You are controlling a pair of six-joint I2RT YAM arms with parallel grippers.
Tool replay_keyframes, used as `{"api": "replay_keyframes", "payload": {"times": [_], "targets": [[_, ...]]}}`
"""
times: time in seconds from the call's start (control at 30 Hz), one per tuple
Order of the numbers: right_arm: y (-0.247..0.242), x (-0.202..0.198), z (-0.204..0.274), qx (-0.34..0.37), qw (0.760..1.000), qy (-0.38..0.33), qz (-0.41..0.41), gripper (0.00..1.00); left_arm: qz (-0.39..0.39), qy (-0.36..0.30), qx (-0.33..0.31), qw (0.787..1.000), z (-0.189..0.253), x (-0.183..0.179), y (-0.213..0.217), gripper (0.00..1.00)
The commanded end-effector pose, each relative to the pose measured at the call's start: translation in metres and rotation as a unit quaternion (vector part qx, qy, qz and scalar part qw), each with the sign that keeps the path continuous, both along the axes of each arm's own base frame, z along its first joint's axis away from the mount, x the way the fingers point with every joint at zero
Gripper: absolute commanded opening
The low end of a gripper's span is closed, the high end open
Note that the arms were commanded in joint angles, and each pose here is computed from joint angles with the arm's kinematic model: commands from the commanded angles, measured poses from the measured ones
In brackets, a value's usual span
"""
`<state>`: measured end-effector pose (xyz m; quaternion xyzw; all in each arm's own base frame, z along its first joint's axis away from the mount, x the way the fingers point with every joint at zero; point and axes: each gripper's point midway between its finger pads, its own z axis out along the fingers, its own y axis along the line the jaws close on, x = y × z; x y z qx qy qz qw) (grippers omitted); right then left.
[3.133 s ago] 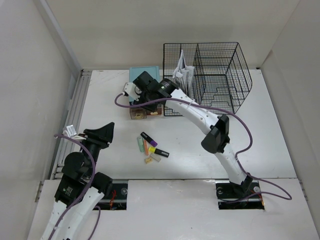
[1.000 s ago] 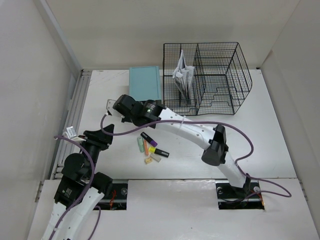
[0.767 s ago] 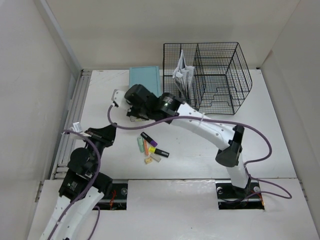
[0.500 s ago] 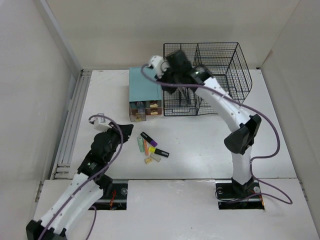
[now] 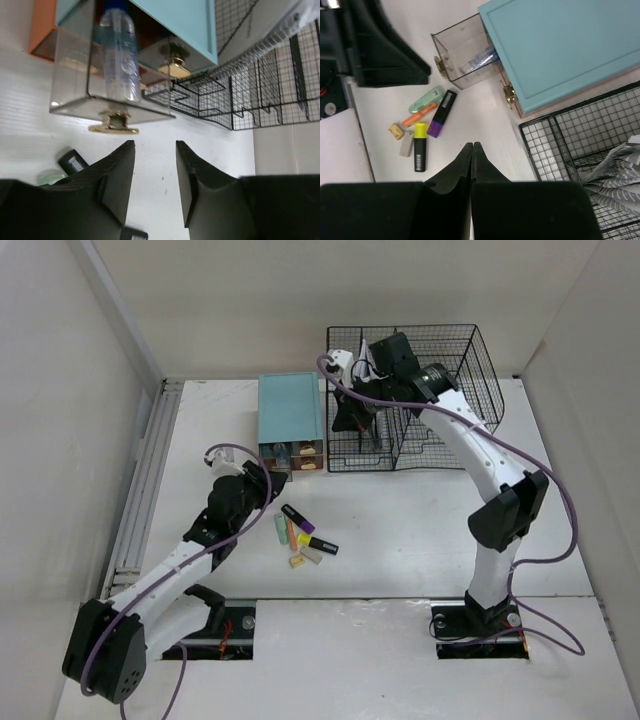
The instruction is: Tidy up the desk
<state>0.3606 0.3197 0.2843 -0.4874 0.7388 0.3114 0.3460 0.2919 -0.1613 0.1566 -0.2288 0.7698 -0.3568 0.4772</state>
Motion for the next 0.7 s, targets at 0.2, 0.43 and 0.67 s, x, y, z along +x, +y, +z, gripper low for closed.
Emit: {"api": "replay_keyframes", "payload": {"times": [0.2,0.43,0.67], "targets": [[-0.01,-0.015,0.05,0.061,0.996,-0.06,0.029,0.0,0.024,-0.04,-0.018,0.999,0.03,0.049,0.002,0.4],[-0.016,-0.012,0.043,0.062,0.996,-0.052,0.026,0.0,0.04,-0.046,-0.005,0.998,0.038,0.078,0.01,0.4],[-0.024,-0.011,0.041,0.063,0.996,-0.053,0.022,0.0,0.053,-0.033,-0.006,0.998,0.029,0.1,0.024,0.39]]}}
